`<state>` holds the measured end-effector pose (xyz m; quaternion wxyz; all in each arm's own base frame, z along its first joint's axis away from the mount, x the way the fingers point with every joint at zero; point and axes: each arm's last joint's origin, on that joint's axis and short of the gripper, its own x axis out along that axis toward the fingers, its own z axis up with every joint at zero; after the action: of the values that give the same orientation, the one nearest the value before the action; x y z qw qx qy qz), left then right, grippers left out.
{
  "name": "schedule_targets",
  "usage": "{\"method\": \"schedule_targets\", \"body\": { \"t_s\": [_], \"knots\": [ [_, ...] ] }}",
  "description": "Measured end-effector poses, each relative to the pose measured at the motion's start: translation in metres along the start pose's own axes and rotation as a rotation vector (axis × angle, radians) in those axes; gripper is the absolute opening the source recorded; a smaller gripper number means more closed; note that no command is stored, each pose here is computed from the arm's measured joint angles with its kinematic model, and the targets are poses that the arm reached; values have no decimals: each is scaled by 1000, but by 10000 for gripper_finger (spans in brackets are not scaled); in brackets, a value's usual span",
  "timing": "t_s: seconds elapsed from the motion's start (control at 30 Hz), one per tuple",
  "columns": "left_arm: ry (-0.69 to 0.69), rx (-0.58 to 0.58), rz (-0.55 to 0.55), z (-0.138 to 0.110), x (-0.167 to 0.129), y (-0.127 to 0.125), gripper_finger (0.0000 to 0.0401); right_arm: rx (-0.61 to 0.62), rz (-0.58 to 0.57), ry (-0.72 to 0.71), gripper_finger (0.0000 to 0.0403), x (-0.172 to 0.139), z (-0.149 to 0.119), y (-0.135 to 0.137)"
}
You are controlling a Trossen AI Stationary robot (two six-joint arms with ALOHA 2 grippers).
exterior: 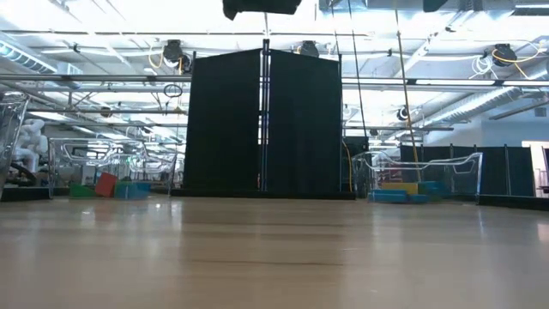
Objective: Sort blocks by size
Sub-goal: Return to Home Position
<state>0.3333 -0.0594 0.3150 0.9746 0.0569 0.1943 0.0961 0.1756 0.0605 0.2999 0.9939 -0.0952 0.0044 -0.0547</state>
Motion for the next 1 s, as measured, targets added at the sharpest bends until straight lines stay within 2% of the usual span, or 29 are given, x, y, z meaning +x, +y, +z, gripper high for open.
{"method": "schedule_targets", "body": {
  "t_s": [0.27,0.57,0.63,0.77,0.83,0.9,1.0],
  "knots": [
    [-42,32,11,9,-10,10,64,2,-9,2,0,-19,5,-12],
    [-133,25,-11,15,-56,21,49,88,110,52,6,-42,1,-21],
    [-148,26,-28,9,-62,19,49,96,156,45,7,-42,1,-20],
    [-229,24,-33,-7,-69,14,49,98,422,-2,7,-42,4,-12],
    [-287,30,-34,-17,-71,11,49,83,497,-14,7,-41,4,-9],
    [-327,31,-35,-32,-71,9,49,76,488,-7,8,-40,3,-9],
    [-374,7,-32,-54,-72,10,49,74,387,10,8,-38,2,-11]
  ]
}}
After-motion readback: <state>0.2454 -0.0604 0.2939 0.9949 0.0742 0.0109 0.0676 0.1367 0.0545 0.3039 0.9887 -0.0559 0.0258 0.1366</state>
